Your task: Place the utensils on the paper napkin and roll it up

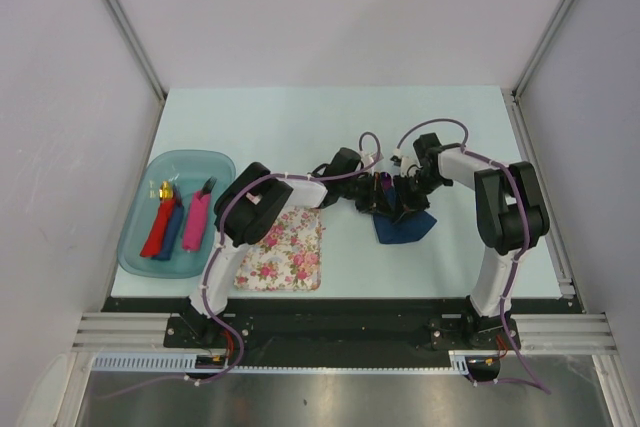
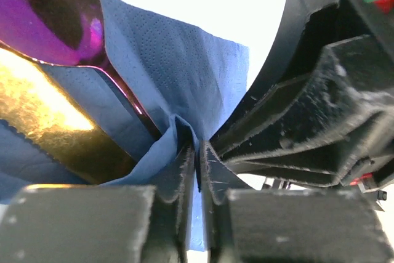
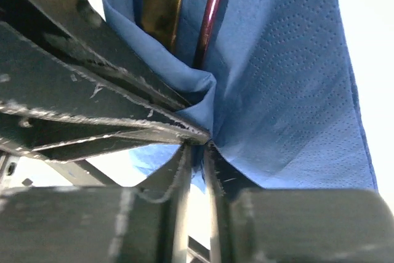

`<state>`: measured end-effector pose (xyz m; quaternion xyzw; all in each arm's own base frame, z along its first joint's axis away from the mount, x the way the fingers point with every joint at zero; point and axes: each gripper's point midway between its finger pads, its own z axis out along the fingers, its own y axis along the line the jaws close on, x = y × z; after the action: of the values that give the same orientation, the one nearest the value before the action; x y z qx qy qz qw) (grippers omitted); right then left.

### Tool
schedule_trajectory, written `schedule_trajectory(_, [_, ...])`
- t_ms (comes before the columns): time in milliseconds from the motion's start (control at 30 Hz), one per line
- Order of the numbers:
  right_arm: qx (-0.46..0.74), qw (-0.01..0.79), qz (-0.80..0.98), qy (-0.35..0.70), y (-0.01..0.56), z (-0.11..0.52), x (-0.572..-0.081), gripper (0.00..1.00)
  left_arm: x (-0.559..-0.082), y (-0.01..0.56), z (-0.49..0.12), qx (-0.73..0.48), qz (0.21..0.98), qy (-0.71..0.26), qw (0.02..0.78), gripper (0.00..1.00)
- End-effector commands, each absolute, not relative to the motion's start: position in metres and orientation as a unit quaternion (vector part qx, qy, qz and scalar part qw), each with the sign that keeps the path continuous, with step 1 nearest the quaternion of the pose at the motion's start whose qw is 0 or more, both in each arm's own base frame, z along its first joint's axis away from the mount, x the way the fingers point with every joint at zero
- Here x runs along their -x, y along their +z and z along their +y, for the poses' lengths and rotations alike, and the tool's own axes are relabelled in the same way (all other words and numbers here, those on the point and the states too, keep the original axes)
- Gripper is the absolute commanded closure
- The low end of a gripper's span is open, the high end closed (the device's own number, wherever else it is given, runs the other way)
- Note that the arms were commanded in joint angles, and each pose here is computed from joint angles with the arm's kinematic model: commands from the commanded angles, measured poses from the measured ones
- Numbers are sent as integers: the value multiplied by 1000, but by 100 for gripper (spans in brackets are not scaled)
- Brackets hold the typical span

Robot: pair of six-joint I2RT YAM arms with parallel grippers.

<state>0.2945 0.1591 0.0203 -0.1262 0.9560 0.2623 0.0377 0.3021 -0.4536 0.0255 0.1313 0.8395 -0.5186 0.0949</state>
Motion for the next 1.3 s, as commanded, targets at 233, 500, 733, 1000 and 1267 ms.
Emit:
schedule_trajectory(233, [109,37,964,241,10,148,-293,100,-319,118,-456,-145,771,-598,164,58])
schedule_trajectory(500, [78,29,964,251,7,145,-295,100,-317,109,-439,-139,789,-576,162,61])
schedule_trajectory(733, [65,28,964,256,9,145,-297,100,-315,86,-434,-130,811,-551,148,71])
schedule_trajectory(1000, [46,25,964,260,15,140,-295,100,-310,71,-435,-131,817,-545,134,72])
schedule_trajectory(1267, [45,19,964,261,13,139,-291,100,-312,63,-436,-136,825,-531,139,71])
